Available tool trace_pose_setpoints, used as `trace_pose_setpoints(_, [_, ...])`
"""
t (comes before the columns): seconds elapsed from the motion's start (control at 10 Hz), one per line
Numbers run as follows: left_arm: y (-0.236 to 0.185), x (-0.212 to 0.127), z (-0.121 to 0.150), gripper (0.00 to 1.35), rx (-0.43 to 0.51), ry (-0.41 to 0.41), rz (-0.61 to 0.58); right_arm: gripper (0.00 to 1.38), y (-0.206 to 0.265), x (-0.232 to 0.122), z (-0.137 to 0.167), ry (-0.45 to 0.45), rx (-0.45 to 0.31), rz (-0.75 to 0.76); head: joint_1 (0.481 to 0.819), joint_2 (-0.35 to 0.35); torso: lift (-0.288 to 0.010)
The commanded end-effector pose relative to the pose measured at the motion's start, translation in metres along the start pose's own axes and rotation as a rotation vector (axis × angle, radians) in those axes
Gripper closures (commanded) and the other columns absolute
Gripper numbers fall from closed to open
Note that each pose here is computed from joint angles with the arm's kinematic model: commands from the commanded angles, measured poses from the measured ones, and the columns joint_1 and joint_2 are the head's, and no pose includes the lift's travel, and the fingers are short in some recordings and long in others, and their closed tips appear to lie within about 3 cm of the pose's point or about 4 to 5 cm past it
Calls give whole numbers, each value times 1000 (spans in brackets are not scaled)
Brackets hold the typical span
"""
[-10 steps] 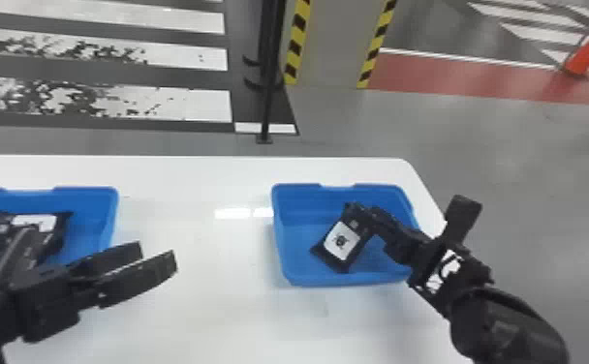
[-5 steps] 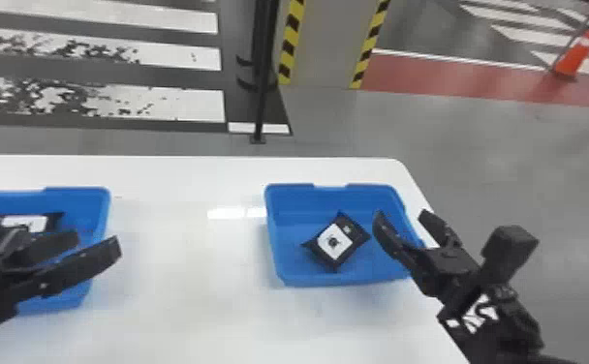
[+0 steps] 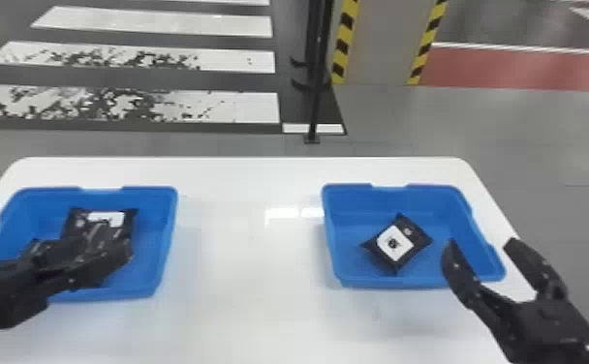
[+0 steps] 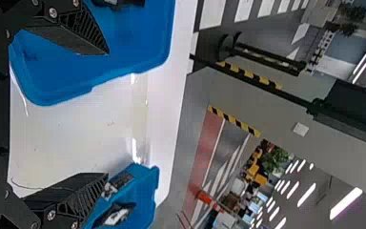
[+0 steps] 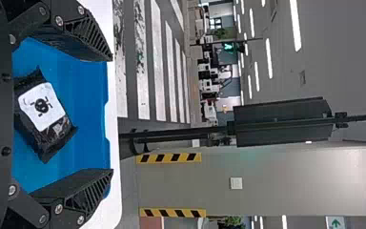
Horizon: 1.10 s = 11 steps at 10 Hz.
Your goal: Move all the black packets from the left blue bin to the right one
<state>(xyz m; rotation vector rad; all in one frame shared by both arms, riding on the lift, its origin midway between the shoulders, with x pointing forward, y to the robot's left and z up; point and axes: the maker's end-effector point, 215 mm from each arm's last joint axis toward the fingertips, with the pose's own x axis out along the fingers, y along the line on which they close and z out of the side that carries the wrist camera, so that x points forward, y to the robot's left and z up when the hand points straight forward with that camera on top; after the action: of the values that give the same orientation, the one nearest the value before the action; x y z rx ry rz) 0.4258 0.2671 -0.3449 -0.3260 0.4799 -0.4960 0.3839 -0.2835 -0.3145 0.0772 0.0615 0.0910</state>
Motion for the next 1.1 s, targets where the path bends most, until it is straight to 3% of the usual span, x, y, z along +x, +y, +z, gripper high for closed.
trace_pose_setpoints(0.0, [40,-15,6,148,20,18,122,214,13,-16,-13,31,63,16,695,-23,-139])
trace_pose_setpoints(0.1, [66,-26,5,147,19,49,214,214,16,-22,-20,53,74,21,695,1,-139])
trace_pose_setpoints(0.2, [92,-35,7,148,15,70,293,214,19,-24,-29,79,93,28,695,70,-139])
trace_pose_setpoints(0.5, [151,-14,0,154,-35,150,374,216,22,-25,-40,111,115,37,695,161,-139])
trace_pose_setpoints(0.8, [170,18,-30,156,-92,244,368,222,24,-24,-50,134,132,43,695,185,-139])
trace_pose_setpoints(1.0, [161,57,-33,160,-71,306,297,223,25,-23,-51,136,137,45,695,173,-139])
